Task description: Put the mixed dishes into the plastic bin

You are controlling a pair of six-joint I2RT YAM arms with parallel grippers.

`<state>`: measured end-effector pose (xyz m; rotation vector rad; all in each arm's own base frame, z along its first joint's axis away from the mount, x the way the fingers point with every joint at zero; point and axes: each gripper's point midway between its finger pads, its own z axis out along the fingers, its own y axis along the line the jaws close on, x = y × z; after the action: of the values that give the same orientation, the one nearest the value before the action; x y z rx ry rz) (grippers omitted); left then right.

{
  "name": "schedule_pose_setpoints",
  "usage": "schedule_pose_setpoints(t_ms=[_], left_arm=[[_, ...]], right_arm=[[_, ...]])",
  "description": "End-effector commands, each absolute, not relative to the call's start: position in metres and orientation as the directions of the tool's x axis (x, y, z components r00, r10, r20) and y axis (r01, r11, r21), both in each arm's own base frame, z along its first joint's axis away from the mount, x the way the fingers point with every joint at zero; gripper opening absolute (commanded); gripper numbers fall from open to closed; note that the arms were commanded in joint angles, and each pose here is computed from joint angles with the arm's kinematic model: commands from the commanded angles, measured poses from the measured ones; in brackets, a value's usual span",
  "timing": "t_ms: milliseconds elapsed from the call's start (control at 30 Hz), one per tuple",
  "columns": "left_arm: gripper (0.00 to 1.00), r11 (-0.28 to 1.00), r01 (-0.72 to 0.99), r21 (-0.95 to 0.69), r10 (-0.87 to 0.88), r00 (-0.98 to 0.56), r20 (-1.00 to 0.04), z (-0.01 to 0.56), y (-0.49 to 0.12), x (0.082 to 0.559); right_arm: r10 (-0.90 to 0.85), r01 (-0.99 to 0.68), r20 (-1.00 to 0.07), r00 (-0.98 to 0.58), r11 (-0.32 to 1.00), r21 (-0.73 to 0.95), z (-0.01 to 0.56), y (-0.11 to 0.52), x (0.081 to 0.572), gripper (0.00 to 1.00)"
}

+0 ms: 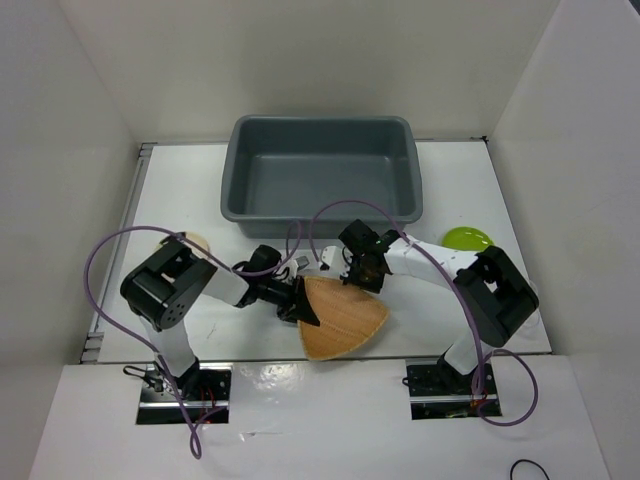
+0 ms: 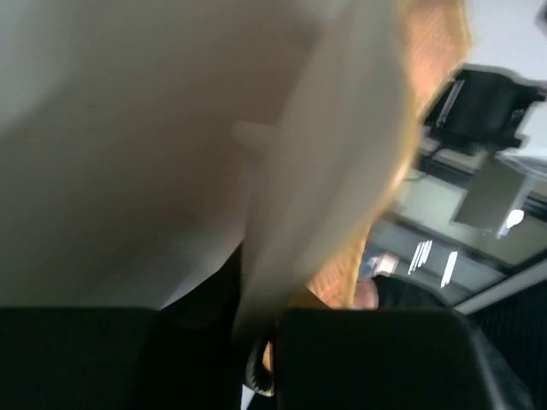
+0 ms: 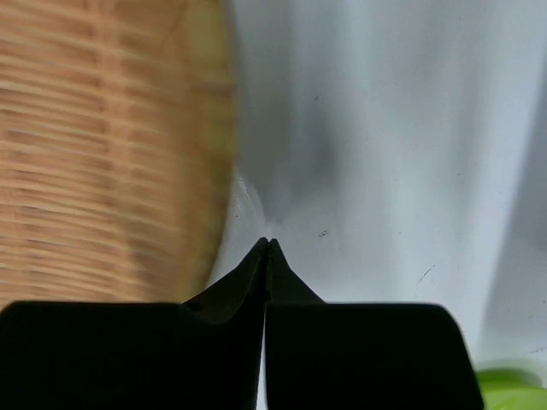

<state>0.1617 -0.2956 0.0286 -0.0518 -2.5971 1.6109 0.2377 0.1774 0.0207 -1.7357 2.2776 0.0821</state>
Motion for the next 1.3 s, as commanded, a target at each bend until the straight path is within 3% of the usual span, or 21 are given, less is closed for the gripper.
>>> schedule_pose_setpoints(t_ms=[0, 33, 200, 267, 333, 433, 467, 567, 667, 700, 733, 767, 800, 933, 967, 1000, 1033, 1200, 1233, 1267], left_arm=[[0.08, 0.438, 0.061, -0.897, 0.137, -0.991, 0.0, 0.037, -0.301, 0.166], [0.0, 0.447, 0.089, -0.89, 0.147, -0.989, -0.025, 0.038, -0.301, 0.168], [0.0, 0.47, 0.118, -0.875, 0.175, -0.984, -0.039, 0.069, -0.295, 0.164], [0.0, 0.437, 0.219, -0.873, 0.19, -0.971, -0.148, 0.106, -0.299, 0.174], [0.0, 0.426, 0.241, -0.872, 0.208, -0.964, -0.165, 0.137, -0.297, 0.17], [0.0, 0.329, 0.304, -0.894, 0.198, -0.948, -0.249, 0.199, -0.301, 0.183], [0.0, 0.318, 0.294, -0.901, 0.168, -0.953, -0.251, 0.216, -0.302, 0.19], [0.0, 0.289, 0.339, -0.895, 0.023, -0.937, -0.347, 0.282, -0.303, 0.238], [0.0, 0.309, 0.351, -0.884, -0.166, -0.895, -0.414, 0.328, -0.295, 0.31], [0.0, 0.318, 0.281, -0.906, -0.22, -0.907, -0.359, 0.322, -0.295, 0.337], [0.0, 0.318, 0.309, -0.897, -0.296, -0.866, -0.403, 0.345, -0.288, 0.367], [0.0, 0.338, 0.248, -0.908, -0.319, -0.877, -0.358, 0.324, -0.292, 0.396], [0.0, 0.344, 0.233, -0.909, -0.35, -0.867, -0.355, 0.324, -0.292, 0.416], [0.0, 0.365, 0.125, -0.923, -0.463, -0.835, -0.296, 0.308, -0.306, 0.497], [0.0, 0.378, 0.069, -0.923, -0.465, -0.848, -0.253, 0.274, -0.318, 0.515], [0.0, 0.35, 0.084, -0.933, -0.49, -0.832, -0.259, 0.295, -0.321, 0.529], [0.0, 0.365, 0.027, -0.931, -0.488, -0.845, -0.216, 0.261, -0.332, 0.542], [0.0, 0.418, -0.059, -0.907, -0.49, -0.855, -0.17, 0.222, -0.349, 0.568], [0.0, 0.445, -0.112, -0.888, -0.482, -0.866, -0.132, 0.174, -0.352, 0.577], [0.0, 0.372, 0.022, -0.928, -0.489, -0.845, -0.216, 0.237, -0.356, 0.58]], right_arm=[[-0.923, -0.931, -0.293, -0.25, 0.313, -0.188, 0.034, 0.184, 0.252, 0.0], [-0.91, -0.91, -0.307, -0.279, 0.352, -0.218, 0.043, 0.181, 0.26, 0.0], [-0.764, -0.758, -0.409, -0.498, 0.613, -0.222, 0.087, 0.144, 0.297, 0.0], [-0.681, -0.684, -0.455, -0.573, 0.704, -0.192, 0.109, 0.115, 0.303, 0.0], [-0.623, -0.63, -0.501, -0.601, 0.755, -0.182, 0.127, 0.096, 0.303, 0.0], [-0.473, -0.381, -0.679, -0.561, 0.876, -0.295, 0.181, 0.054, 0.312, 0.0], [-0.4, -0.16, -0.719, -0.568, 0.911, -0.38, 0.192, 0.016, 0.3, 0.0], [-0.377, 0.049, -0.768, -0.518, 0.884, -0.466, 0.192, -0.022, 0.284, 0.03], [-0.36, 0.092, -0.785, -0.504, 0.882, -0.462, 0.186, -0.028, 0.276, 0.09], [-0.355, 0.101, -0.797, -0.489, 0.884, -0.456, 0.189, -0.029, 0.273, 0.17], [-0.357, 0.098, -0.793, -0.493, 0.884, -0.458, 0.184, -0.03, 0.27, 0.23], [-0.355, 0.101, -0.798, -0.487, 0.884, -0.455, 0.183, -0.03, 0.269, 0.3], [-0.351, 0.115, -0.805, -0.479, 0.883, -0.454, 0.184, -0.032, 0.269, 0.45], [-0.352, 0.103, -0.821, -0.45, 0.892, -0.439, 0.19, -0.026, 0.27, 0.46], [-0.352, 0.103, -0.821, -0.449, 0.892, -0.439, 0.19, -0.026, 0.27, 0.47], [-0.354, 0.098, -0.829, -0.433, 0.896, -0.434, 0.191, -0.023, 0.27, 0.48], [-0.353, 0.109, -0.835, -0.422, 0.894, -0.434, 0.195, -0.023, 0.268, 0.48], [-0.345, 0.149, -0.859, -0.379, 0.893, -0.424, 0.207, -0.028, 0.263, 0.55], [-0.341, 0.156, -0.866, -0.366, 0.895, -0.418, 0.211, -0.029, 0.261, 0.58], [-0.338, 0.159, -0.87, -0.359, 0.896, -0.414, 0.213, -0.028, 0.262, 0.59]])
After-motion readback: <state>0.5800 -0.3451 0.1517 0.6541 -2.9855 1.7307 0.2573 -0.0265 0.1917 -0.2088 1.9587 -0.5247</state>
